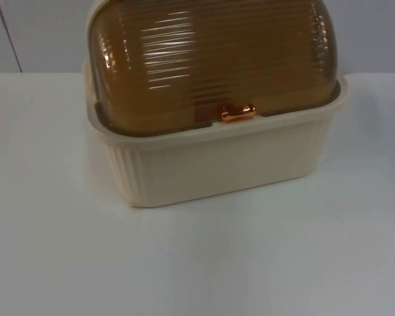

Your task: Open the box lid with the left hand, place the block into the box with the right hand, then close the box lid with the left hand.

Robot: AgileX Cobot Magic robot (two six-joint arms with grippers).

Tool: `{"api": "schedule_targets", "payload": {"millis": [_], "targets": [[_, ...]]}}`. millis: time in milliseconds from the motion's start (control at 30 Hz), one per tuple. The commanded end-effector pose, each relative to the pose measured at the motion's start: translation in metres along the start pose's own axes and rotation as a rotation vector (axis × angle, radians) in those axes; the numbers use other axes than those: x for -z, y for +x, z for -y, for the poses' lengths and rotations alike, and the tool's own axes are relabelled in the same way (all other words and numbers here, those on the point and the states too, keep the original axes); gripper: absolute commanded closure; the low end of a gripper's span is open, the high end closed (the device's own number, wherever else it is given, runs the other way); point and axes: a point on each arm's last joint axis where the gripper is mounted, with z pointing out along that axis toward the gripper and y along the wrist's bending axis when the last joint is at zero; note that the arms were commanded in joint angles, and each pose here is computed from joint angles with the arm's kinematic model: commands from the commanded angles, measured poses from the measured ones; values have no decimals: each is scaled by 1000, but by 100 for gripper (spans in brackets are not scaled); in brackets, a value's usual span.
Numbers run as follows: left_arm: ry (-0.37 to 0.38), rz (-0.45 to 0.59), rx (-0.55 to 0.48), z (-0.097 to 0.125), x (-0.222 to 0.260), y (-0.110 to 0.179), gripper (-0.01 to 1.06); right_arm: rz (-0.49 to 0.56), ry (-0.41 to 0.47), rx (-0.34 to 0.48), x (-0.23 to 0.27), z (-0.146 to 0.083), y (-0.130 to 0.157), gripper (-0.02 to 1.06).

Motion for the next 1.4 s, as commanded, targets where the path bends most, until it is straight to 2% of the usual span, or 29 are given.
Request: {"api": "schedule_targets", "payload": {"millis": [0, 100, 133, 167, 200, 233, 333, 433, 500, 600, 767, 833, 867, 900, 933, 1000, 1033, 1100, 1367], "targets": [[17, -15, 13, 4, -2, -9, 105, 22, 3, 2, 2, 1, -2, 0], [55, -35, 96, 8, -4, -8, 105, 15, 4, 2, 2, 1, -2, 0], [79, -30, 41, 14, -4, -7, 105, 9, 4, 2, 2, 1, -1, 0], [79, -30, 41, 14, -4, -7, 105, 9, 4, 2, 2, 1, -1, 0], [107, -20, -43, 21, -4, -7, 105, 5, 4, 2, 2, 1, -1, 0], [132, -11, -75, 28, -4, -7, 105, 5, 4, 2, 2, 1, -1, 0], [161, 21, -47, 36, -3, -8, 105, 5, -2, 3, 2, -1, -1, 0], [166, 39, -93, 40, -3, -9, 105, -1, -29, 15, 2, -6, 0, 0], [165, 44, -77, 40, -3, -9, 105, 0, -42, 18, 2, -9, -1, 0], [163, 30, 26, 38, -3, -9, 105, 2, -62, 32, 3, -14, -1, 0], [162, 14, 49, 39, -6, -7, 103, 3, -66, 48, 3, -15, -1, 0], [164, 2, 84, 39, -7, -6, 90, 3, -66, 48, 3, -15, -1, 0], [164, 2, 84, 39, -7, -6, 90, 3, -66, 48, 3, -15, -1, 0], [165, -3, 94, 39, -7, -5, 81, 3, -66, 48, 3, -15, -1, 0], [166, -8, 94, 39, -7, -5, 66, 3, -66, 48, 3, -15, -1, 0], [165, -23, 79, 39, -7, -3, 27, 3, -66, 48, 3, -15, -1, 0], [164, -32, 67, 39, -7, -2, 5, 3, -66, 48, 3, -15, -1, 0], [164, -37, 65, 39, -7, -2, 0, 3, -66, 48, 3, -15, -1, 0], [158, -12, 38, 38, -1, -6, 0, 8, -65, 35, 5, -15, -2, 0]]}}
